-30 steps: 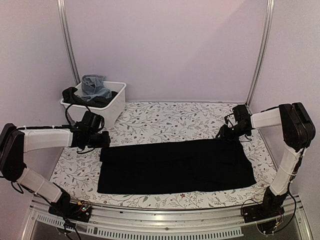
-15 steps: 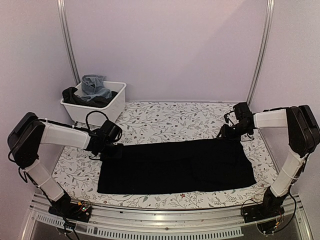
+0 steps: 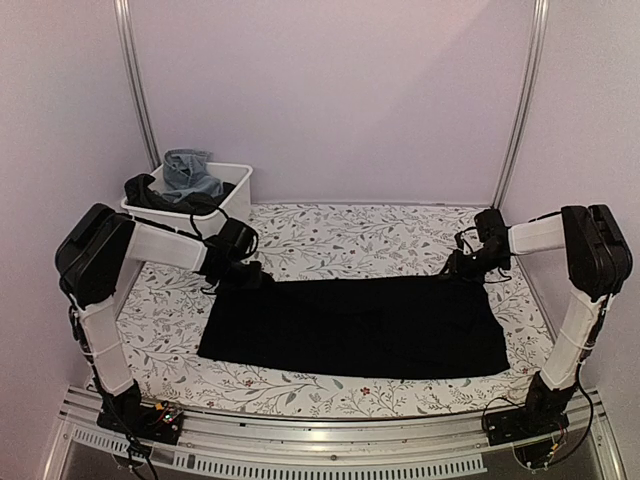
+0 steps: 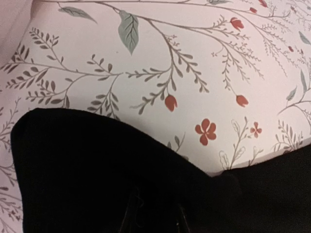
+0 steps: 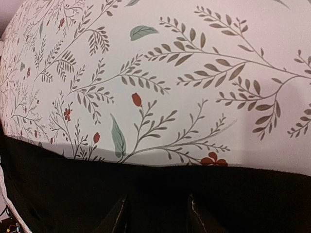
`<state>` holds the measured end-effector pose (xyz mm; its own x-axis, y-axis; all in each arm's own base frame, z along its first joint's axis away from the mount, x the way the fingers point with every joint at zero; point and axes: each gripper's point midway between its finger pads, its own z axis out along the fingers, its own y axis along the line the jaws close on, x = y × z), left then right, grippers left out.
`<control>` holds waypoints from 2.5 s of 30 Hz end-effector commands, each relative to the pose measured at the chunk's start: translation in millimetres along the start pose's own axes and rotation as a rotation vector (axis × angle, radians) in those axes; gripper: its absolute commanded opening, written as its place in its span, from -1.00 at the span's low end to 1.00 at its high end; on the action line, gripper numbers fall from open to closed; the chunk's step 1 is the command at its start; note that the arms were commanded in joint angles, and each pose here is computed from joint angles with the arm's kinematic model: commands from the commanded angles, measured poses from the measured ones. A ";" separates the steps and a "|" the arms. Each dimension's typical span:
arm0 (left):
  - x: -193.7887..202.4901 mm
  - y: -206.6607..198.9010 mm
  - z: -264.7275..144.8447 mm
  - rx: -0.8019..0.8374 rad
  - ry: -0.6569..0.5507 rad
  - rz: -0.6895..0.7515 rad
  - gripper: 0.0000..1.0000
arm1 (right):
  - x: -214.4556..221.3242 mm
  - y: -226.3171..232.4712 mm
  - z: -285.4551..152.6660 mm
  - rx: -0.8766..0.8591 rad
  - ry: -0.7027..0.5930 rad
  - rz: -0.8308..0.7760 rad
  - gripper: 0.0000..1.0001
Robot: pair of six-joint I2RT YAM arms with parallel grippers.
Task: Fold and stack the mixed laundry pile
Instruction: Smooth out the rectangle-folded T-shirt at the center of the board, then rotate the rectangle-folded T-shirt at the center of the board.
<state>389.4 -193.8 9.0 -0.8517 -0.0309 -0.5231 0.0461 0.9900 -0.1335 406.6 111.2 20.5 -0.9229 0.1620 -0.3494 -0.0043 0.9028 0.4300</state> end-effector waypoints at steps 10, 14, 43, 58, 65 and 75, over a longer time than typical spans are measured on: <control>47.4 36.7 12.0 -0.105 0.200 0.042 -0.49 | 0.3 5.4 -51.8 0.004 -0.082 0.039 -0.21; 73.1 56.4 -9.0 -0.136 0.218 0.006 -0.49 | 30.4 30.3 -67.8 0.001 -0.052 -0.004 -0.21; -0.9 28.6 -96.2 0.013 -0.056 0.021 -0.02 | -0.2 -3.1 39.8 0.271 0.098 -0.101 -0.38; 84.7 -73.8 -90.7 0.178 0.061 0.392 -0.28 | -173.2 61.8 85.0 0.166 -0.126 -0.293 -0.32; 144.9 -89.8 -69.2 0.117 0.193 0.574 -0.47 | -175.3 103.2 0.1 0.059 -0.247 -0.292 -0.08; 246.3 -138.2 -79.6 0.181 0.383 0.833 -0.60 | -141.2 91.6 -47.2 0.048 -0.228 -0.240 0.00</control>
<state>203.1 -328.2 8.7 -0.6654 0.6182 -0.4184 0.6633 0.7468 0.0486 534.7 168.0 163.0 -0.7528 -0.0054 -0.6582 -0.2268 0.9409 0.2517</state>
